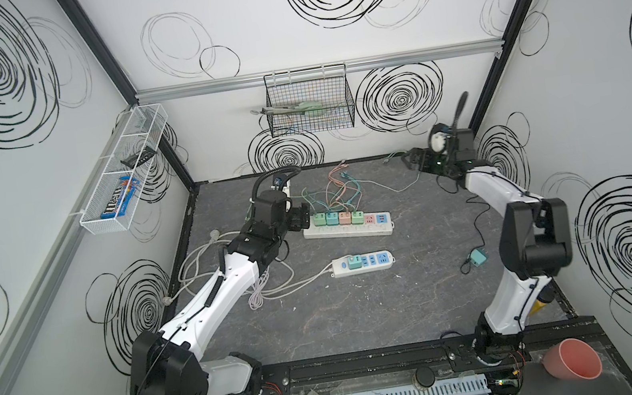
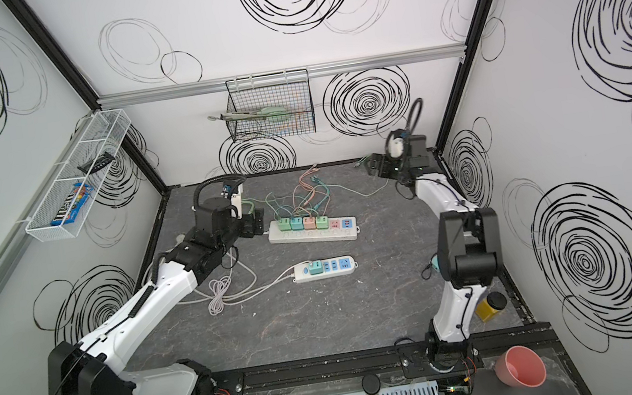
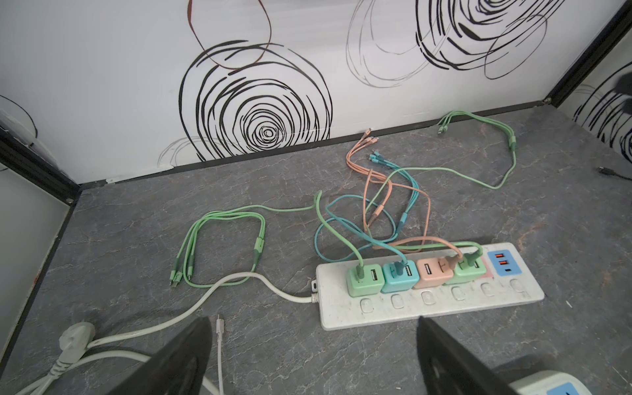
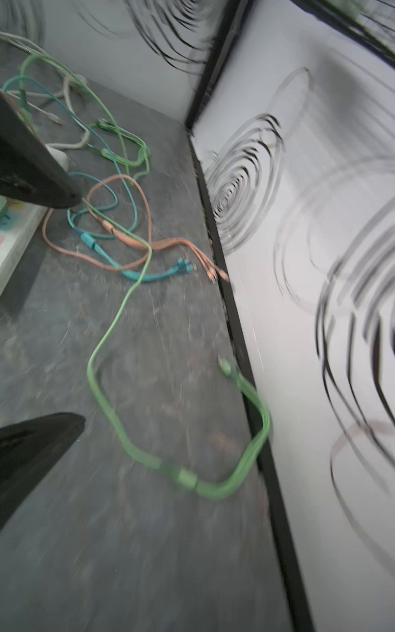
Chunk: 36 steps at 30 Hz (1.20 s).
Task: Insert the plug
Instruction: 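Lower the right gripper and close it on the teal charger body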
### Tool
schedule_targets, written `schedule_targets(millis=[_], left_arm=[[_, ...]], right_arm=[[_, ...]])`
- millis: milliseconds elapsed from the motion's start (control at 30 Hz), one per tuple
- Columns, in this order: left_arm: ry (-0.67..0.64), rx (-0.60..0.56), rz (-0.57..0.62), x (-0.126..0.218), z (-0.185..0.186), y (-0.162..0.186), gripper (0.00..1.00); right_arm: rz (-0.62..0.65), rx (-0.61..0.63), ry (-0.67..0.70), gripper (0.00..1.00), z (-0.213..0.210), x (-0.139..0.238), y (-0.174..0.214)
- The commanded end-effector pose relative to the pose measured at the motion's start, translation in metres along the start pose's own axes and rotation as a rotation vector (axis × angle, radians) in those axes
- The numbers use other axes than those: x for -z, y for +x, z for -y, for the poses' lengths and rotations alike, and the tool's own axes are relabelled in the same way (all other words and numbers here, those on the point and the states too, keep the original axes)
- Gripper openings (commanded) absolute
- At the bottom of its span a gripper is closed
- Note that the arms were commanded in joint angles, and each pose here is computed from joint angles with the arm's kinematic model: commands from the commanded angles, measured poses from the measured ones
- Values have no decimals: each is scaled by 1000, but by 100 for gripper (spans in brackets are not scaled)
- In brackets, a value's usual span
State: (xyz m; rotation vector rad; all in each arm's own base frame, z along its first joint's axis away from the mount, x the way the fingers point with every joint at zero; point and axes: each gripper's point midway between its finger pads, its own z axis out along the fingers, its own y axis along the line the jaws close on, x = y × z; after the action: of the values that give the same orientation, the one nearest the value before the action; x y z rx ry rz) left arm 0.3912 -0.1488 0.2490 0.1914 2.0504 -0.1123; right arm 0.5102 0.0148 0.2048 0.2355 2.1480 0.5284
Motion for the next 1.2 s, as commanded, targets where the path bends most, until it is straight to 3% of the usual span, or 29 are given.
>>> schedule_targets(millis=[0, 133, 233, 433, 600, 733, 900, 1033, 1167], left_arm=[[-15, 22, 84, 9, 8, -28, 96], [17, 36, 125, 16, 15, -31, 96], [27, 38, 138, 20, 14, -26, 96], [-21, -11, 110, 18, 3, -11, 96], [-42, -16, 102, 16, -3, -2, 96], [-58, -33, 98, 16, -5, -2, 96], [-68, -46, 93, 15, -9, -1, 96], [-21, -61, 71, 11, 0, 2, 96], [148, -75, 40, 7, 31, 7, 96]], right_arm=[[-176, -183, 279, 97, 69, 49, 72], [-151, -398, 442, 97, 132, 112, 114], [-116, -511, 466, 97, 152, 137, 136], [-224, -582, 565, 97, 164, 147, 192], [-323, -640, 528, 99, 162, 128, 222], [-415, -584, 623, 81, 171, 120, 243], [-453, -609, 615, 61, 171, 111, 258], [-425, -513, 550, 40, 151, 104, 238], [-389, -343, 408, 29, 109, 88, 212]])
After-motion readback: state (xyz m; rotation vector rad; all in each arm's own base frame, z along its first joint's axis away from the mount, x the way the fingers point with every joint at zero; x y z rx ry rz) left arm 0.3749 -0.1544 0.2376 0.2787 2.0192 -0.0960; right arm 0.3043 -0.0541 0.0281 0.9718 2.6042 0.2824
